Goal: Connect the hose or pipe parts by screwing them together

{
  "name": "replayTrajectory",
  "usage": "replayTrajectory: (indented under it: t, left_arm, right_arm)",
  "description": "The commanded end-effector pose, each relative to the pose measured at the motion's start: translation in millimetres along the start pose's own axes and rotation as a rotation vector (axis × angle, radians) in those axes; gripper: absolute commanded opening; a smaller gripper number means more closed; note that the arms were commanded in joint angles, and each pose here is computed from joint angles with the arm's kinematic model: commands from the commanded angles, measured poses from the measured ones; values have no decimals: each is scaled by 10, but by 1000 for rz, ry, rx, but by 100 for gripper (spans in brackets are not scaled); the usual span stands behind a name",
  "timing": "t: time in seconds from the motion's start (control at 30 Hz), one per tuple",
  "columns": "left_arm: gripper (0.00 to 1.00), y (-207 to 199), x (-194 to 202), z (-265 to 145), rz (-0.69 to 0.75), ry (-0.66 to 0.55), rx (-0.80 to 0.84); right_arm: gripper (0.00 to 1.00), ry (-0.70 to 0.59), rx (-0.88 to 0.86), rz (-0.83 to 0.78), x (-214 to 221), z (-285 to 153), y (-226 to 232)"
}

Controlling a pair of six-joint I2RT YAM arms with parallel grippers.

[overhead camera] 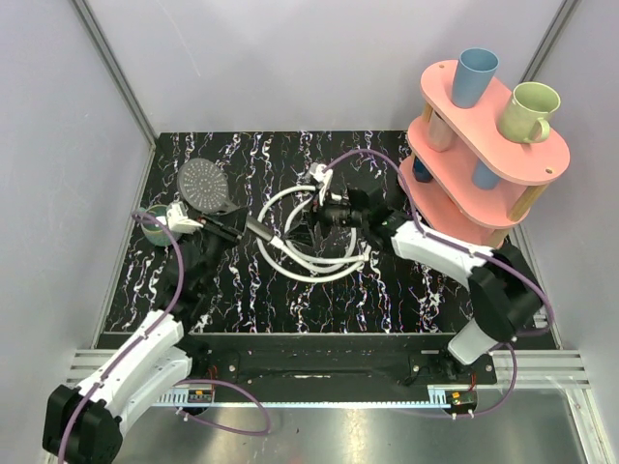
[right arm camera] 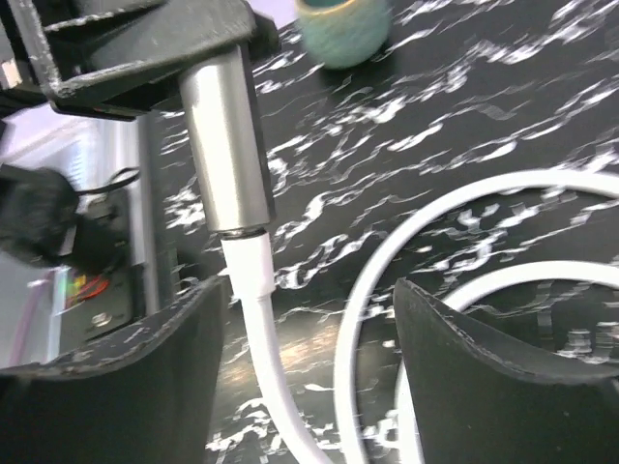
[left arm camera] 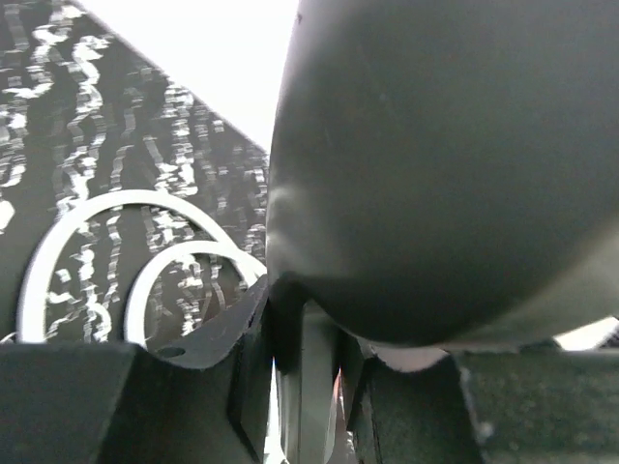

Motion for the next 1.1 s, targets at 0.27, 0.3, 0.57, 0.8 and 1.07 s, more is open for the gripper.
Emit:
replayTrajectory:
  t: [0.27, 0.3, 0.57, 0.8, 1.07]
  left_arm:
    - [0, -283, -424, 191, -59, 165, -530]
    - [0, -339, -470, 201, -75, 157, -524]
    - [0, -438, -547, 181, -123, 188, -585]
    - [0, -354, -433, 148, -176, 207, -619]
    - [0, -216, -200, 107, -193, 239, -531]
  right_arm:
    - [80, -45, 448, -563, -219, 96, 480]
    - [80, -42, 471, -579, -200, 130, 485]
    - [78, 3, 570, -680, -126, 407, 565]
    - [64, -25, 592, -690, -105, 614, 575]
    - [0, -127, 464, -544, -222, 702, 685]
Point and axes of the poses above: each gripper's point midway between its finger pads, its own z axis out along the fingers, its own y axis along the line the jaws close on, x = y × z, the point moved 9 cm from there along -z, back along the fingers, and after that the axes turned 7 degrees about z, right-handed, at the moved point
